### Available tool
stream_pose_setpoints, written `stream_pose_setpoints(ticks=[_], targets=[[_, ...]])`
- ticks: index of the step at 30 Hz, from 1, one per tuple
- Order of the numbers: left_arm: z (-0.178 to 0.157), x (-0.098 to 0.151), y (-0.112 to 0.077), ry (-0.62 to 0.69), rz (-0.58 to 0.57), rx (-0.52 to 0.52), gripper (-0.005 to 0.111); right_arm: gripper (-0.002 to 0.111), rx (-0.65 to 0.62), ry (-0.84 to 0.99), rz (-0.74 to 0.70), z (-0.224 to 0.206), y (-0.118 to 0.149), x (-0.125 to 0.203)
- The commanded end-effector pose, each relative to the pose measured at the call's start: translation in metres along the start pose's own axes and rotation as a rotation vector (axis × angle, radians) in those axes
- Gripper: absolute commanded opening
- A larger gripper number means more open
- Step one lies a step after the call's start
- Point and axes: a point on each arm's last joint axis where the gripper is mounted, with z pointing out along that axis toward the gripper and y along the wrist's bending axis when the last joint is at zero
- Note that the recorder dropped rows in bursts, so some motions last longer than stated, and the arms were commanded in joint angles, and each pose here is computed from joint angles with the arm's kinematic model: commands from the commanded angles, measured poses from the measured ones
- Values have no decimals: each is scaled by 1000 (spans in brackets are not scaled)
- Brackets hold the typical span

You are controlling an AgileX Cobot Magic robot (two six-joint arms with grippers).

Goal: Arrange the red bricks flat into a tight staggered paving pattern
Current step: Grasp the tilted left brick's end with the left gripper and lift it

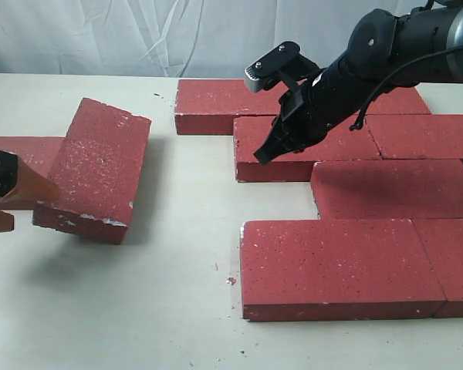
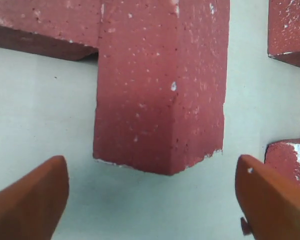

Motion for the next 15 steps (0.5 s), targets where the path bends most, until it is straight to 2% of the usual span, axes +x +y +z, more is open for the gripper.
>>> stream_pose_setpoints(ticks=[1,15], targets=[[2,0,2,-17,-23,1,84,-1,14,-17,6,-1,-2,-1],[7,4,6,-97,-60,7,84,-1,19,-22,6,-1,-3,-1]])
